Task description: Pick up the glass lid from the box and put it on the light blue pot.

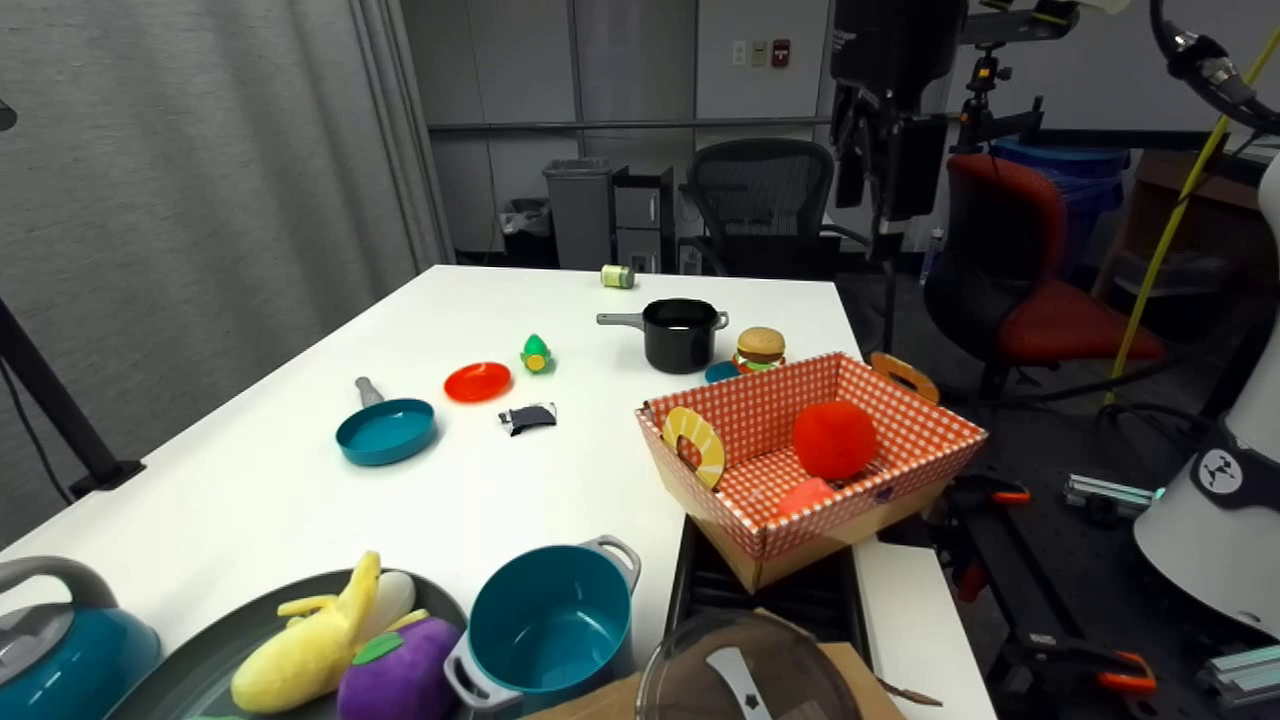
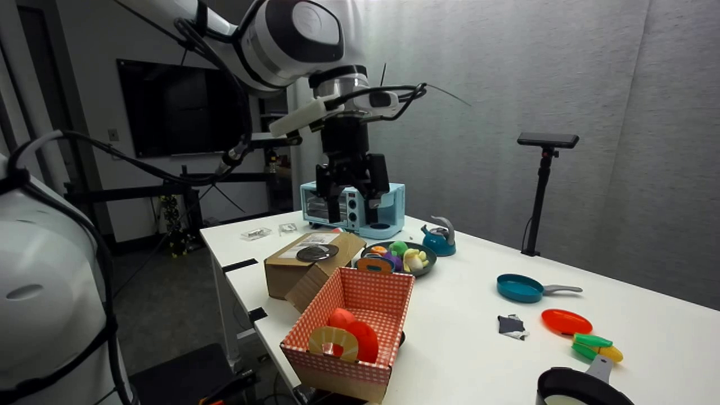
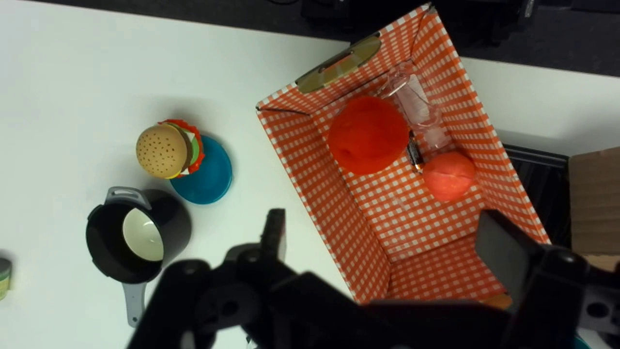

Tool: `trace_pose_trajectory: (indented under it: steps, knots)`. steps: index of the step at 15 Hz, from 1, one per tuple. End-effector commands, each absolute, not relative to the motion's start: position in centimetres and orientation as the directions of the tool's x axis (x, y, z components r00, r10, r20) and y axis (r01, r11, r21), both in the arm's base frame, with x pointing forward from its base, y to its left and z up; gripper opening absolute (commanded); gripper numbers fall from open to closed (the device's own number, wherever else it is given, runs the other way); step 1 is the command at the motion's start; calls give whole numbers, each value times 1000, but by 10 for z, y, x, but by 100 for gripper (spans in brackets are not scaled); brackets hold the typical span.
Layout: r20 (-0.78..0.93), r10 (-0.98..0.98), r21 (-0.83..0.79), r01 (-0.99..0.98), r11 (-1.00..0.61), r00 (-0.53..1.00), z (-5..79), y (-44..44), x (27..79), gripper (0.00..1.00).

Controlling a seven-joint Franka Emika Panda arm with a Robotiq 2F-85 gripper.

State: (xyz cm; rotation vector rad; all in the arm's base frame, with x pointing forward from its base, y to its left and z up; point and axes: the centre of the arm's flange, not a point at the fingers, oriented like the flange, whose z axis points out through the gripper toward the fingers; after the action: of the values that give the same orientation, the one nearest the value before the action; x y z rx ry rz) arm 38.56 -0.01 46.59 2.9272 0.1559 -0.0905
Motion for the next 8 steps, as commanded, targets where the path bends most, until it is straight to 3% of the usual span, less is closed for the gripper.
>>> trace_pose_trajectory:
  steps: [1,8]
  knots:
    - [-95,106,189,122,-974,990,475,43,464,100]
    - [-104,155,115,167,-979,982,462,131,580,100]
